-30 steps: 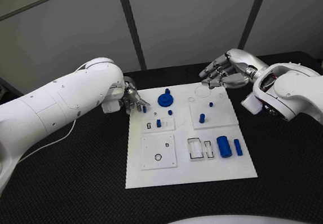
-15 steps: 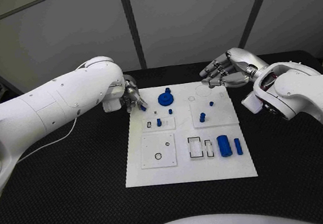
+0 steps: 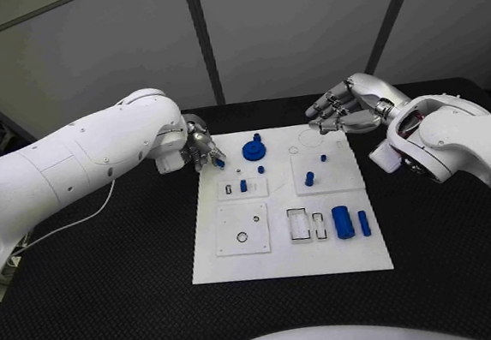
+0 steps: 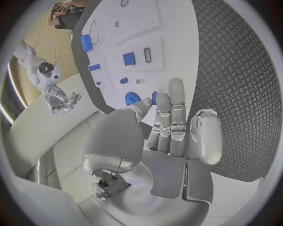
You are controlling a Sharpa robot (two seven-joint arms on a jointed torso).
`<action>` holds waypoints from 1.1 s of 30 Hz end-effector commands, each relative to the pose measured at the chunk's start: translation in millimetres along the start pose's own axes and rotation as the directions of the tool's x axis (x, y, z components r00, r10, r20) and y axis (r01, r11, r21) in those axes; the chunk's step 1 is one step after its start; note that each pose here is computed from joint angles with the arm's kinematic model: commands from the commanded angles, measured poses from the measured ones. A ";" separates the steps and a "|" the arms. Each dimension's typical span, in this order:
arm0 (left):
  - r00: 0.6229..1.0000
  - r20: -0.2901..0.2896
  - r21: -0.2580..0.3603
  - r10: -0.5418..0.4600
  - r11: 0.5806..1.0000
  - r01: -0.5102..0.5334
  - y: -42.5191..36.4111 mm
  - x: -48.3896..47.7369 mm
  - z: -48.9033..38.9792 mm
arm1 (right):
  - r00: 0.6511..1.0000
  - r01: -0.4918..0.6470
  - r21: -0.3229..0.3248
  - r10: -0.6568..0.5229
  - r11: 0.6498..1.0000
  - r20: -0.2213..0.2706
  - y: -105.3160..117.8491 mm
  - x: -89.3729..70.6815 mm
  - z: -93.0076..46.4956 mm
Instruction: Assemble the parts on the task board
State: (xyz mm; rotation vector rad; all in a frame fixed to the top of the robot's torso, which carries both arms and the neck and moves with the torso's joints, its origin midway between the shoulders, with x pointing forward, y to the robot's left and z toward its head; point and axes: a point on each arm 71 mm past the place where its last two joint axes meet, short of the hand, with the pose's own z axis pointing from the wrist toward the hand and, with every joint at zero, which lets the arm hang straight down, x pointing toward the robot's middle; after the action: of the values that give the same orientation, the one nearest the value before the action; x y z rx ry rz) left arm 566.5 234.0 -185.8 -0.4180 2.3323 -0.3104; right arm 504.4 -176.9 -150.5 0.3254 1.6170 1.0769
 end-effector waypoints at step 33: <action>0.994 0.096 0.068 -0.041 0.997 0.035 15.9 59.4 -34.7 | 1.000 0.004 0.004 -0.004 1.000 -0.006 -1.4 -2.5 -0.8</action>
State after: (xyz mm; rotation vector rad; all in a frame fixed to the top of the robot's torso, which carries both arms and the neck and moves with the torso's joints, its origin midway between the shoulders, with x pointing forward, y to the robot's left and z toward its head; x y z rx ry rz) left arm 497.2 228.7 -206.3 -0.4483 2.2498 -0.4177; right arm 505.1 -180.7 -151.2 0.3297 1.6216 1.0676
